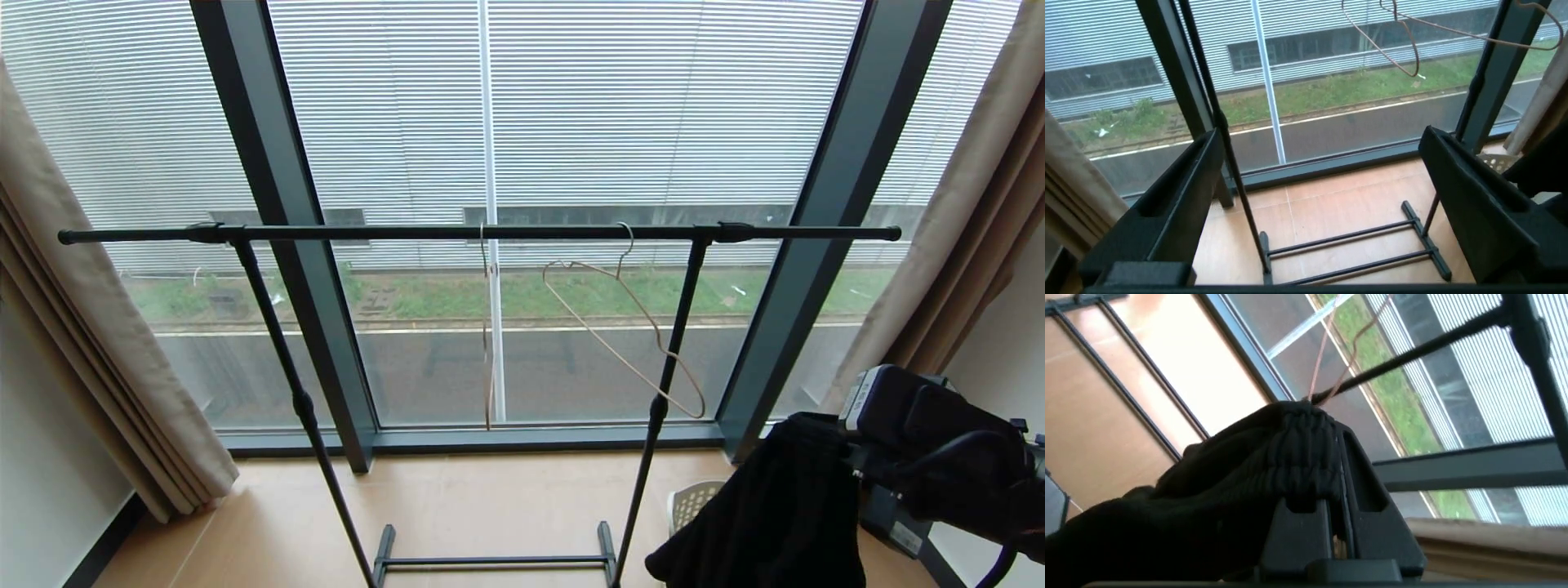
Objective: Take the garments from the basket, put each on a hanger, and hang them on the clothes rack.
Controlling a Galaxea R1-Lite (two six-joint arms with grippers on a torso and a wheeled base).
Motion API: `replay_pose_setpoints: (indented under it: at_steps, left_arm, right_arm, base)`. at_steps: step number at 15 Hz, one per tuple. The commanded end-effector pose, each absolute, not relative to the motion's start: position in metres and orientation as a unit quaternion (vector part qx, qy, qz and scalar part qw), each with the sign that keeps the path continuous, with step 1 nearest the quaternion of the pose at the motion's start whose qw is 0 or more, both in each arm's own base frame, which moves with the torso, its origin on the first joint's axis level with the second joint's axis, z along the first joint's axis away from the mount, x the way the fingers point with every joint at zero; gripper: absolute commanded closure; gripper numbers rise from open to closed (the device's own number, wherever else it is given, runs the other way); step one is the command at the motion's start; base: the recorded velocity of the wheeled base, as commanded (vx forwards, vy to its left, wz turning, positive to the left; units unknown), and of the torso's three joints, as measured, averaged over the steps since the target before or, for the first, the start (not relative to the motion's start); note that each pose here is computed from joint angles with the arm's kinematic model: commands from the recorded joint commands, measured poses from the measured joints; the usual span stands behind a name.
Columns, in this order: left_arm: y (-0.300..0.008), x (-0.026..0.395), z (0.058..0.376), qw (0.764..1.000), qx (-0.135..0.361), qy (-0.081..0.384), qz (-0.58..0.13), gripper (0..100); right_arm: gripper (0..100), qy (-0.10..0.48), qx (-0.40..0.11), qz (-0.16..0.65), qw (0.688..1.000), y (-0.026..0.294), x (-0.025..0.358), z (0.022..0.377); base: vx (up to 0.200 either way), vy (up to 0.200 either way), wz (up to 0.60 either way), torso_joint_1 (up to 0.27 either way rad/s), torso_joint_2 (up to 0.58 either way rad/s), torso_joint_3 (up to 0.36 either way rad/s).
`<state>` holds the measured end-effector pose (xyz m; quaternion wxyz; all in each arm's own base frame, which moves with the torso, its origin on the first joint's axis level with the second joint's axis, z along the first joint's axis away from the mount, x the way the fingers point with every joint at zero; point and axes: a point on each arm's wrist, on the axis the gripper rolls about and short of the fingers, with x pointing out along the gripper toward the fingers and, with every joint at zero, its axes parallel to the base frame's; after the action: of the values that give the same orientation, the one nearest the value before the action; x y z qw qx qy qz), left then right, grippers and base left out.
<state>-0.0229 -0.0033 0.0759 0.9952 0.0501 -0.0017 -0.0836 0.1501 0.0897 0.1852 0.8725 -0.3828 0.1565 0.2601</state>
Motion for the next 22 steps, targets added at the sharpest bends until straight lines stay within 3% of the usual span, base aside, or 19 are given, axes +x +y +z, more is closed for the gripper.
replay_pose_setpoints:
  at_steps: [1,3,5,7,10,11,12,14,17,19,22]
  left_arm:
    - [-0.003,-0.019,0.078,0.995,0.054,0.02,-0.086,0]
    - [-0.004,-0.012,0.103,0.991,0.055,0.046,-0.111,0]
    - [-0.006,0.007,0.125,0.985,0.015,0.104,-0.134,0]
    - [-0.012,0.041,0.151,0.963,-0.04,0.176,-0.198,0]
    - [-0.041,0.09,0.167,0.932,-0.037,0.23,-0.278,0]
    - [-0.042,0.091,0.167,0.931,-0.036,0.23,-0.28,0]
    - [-0.068,0.115,0.162,0.92,-0.051,0.251,-0.295,0]
    - [-0.101,0.137,0.157,0.93,-0.031,0.257,-0.262,0]
    - [-0.137,0.136,0.158,0.913,-0.038,0.266,-0.307,0]
    - [-0.144,0.134,0.157,0.908,-0.036,0.265,-0.322,0]
    - [-0.147,0.137,0.148,0.904,-0.047,0.29,-0.311,0]
  right_arm:
    - [100,0.143,-0.374,0.29,0.869,0.093,0.147,0.187]
    - [100,0.122,-0.348,0.343,0.864,0.103,0.136,0.19]
    - [100,0.111,-0.293,0.391,0.866,0.118,0.132,0.194]
    - [100,0.102,-0.229,0.393,0.885,0.148,0.154,0.197]
    - [100,0.126,-0.242,0.334,0.902,0.18,0.179,0.194]
    - [100,0.127,-0.241,0.334,0.902,0.181,0.18,0.194]
    - [100,0.145,-0.21,0.309,0.916,0.205,0.192,0.197]
    - [100,0.184,-0.181,0.285,0.923,0.224,0.207,0.203]
    - [100,0.251,-0.108,0.26,0.926,0.238,0.218,0.227]
    - [100,0.263,-0.07,0.25,0.929,0.244,0.221,0.24]
    - [100,0.261,-0.067,0.259,0.927,0.249,0.215,0.243]
  base:
    - [0.0,0.0,0.0,0.0,0.0,0.0]
    - [0.0,0.0,0.0,0.0,0.0,0.0]
    - [0.0,0.0,0.0,0.0,0.0,0.0]
    - [0.0,0.0,0.0,0.0,0.0,0.0]
    - [0.0,0.0,0.0,0.0,0.0,0.0]
    - [0.0,0.0,0.0,0.0,0.0,0.0]
    - [0.0,0.0,0.0,0.0,0.0,0.0]
    - [0.0,0.0,0.0,0.0,0.0,0.0]
    - [0.0,0.0,0.0,0.0,0.0,0.0]
    - [0.0,0.0,0.0,0.0,0.0,0.0]
    - [0.0,0.0,0.0,0.0,0.0,0.0]
